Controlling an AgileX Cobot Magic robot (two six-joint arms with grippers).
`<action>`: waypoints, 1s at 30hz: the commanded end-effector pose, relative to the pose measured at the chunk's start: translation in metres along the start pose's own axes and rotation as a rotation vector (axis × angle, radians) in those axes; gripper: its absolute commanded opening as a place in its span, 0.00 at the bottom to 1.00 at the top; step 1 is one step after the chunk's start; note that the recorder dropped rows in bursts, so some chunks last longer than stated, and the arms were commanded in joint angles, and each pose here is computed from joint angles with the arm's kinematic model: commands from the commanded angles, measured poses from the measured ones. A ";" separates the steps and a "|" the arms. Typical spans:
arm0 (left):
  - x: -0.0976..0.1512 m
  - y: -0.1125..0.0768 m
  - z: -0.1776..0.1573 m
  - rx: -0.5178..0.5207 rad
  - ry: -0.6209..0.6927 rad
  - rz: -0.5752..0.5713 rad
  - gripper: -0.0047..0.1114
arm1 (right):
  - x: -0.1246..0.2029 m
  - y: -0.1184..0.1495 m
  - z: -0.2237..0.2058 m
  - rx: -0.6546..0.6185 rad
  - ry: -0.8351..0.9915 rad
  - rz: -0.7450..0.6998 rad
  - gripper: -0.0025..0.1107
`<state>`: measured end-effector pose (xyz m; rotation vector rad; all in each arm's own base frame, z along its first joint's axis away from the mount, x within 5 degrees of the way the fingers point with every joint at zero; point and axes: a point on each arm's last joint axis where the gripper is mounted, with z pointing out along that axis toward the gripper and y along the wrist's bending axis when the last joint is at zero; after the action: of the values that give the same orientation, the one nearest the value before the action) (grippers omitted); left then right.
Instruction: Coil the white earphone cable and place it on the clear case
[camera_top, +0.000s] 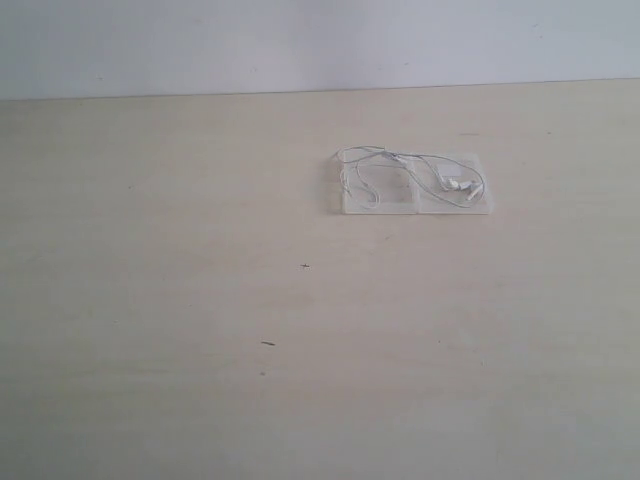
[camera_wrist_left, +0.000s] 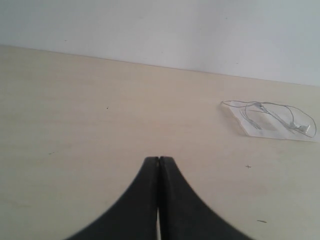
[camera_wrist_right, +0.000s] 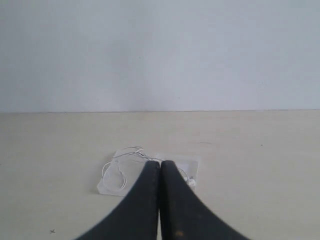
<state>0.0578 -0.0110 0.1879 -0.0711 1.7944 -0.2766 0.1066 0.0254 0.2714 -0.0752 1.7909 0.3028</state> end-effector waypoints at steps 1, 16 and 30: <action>0.000 0.000 0.000 0.005 -0.008 0.000 0.04 | 0.020 -0.007 -0.017 0.047 -0.078 0.014 0.02; 0.000 0.000 0.000 0.005 -0.008 0.000 0.04 | 0.073 -0.022 -0.031 0.168 -0.197 0.052 0.02; 0.000 0.000 0.000 0.005 -0.008 0.000 0.04 | 0.074 -0.025 -0.032 0.193 -0.192 0.118 0.02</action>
<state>0.0578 -0.0110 0.1872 -0.0713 1.7964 -0.2765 0.0646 0.0020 0.2045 0.1546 1.6212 0.1899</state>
